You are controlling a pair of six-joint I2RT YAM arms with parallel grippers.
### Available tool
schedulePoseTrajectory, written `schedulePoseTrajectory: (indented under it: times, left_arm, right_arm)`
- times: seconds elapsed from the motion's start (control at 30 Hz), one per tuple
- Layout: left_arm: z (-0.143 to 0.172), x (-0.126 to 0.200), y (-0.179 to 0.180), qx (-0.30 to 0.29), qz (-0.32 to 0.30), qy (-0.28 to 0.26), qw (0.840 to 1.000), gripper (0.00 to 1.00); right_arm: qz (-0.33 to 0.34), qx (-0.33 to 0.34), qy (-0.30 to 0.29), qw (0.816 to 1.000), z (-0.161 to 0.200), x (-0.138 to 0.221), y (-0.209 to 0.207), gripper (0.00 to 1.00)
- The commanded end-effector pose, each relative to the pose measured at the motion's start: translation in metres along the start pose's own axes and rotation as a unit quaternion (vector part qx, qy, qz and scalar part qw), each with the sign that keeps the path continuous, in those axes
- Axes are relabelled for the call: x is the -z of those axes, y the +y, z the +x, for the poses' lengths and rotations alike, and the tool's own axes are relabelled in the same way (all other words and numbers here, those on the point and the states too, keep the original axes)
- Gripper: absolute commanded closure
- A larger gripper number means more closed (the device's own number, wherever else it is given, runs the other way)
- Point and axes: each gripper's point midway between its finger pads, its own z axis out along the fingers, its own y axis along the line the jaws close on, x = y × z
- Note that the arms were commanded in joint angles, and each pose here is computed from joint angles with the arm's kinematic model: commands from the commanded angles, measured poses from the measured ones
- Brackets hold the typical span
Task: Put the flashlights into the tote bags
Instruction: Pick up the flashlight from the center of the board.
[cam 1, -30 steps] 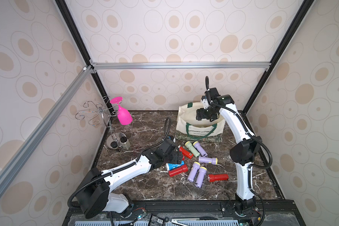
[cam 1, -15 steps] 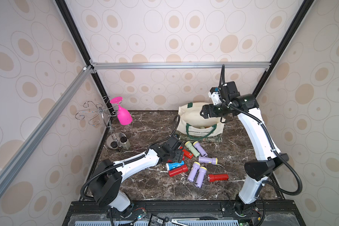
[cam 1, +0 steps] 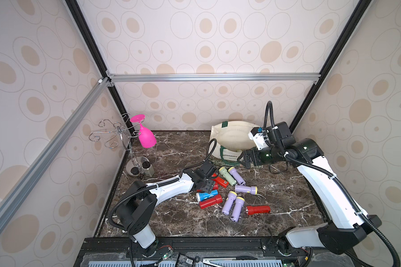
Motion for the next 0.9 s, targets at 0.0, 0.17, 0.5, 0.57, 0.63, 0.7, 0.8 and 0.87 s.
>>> schedulePoseTrajectory:
  times: [0.0,0.17,0.5,0.57,0.63,0.7,0.8,0.87]
  left_arm:
    - [0.005,-0.003,0.006,-0.021,-0.004,0.013,1.000,0.21]
    - [0.009,-0.011,0.015,-0.006,-0.001,0.007,1.000,0.23]
    - [0.016,-0.023,0.008,-0.024,0.032,0.003,0.999,0.22]
    - [0.016,-0.028,0.005,-0.031,0.042,0.004,0.999,0.21]
    - [0.015,-0.031,0.000,-0.042,0.054,0.003,0.998,0.19]
    - [0.011,-0.033,-0.002,-0.053,0.059,0.000,0.997,0.18]
    - [0.011,-0.038,-0.005,-0.070,0.064,0.007,0.995,0.18]
    - [0.013,-0.041,-0.005,-0.082,0.065,0.014,0.994,0.18]
  right_arm:
    - [-0.006,-0.006,-0.005,1.000,0.004,0.001,0.002,0.00]
    - [-0.014,-0.003,-0.009,1.000,0.002,-0.001,0.004,0.00]
    - [-0.026,-0.005,-0.018,0.999,-0.004,-0.001,0.009,0.00]
    - [-0.034,-0.005,-0.027,0.999,-0.005,0.000,0.011,0.00]
    - [-0.041,-0.004,-0.035,0.999,-0.007,0.002,0.014,0.00]
    - [-0.042,-0.004,-0.037,0.998,-0.007,0.003,0.014,0.00]
    - [-0.042,-0.003,-0.036,0.998,-0.006,0.003,0.014,0.00]
    - [-0.044,-0.003,-0.037,0.998,-0.006,0.003,0.015,0.00]
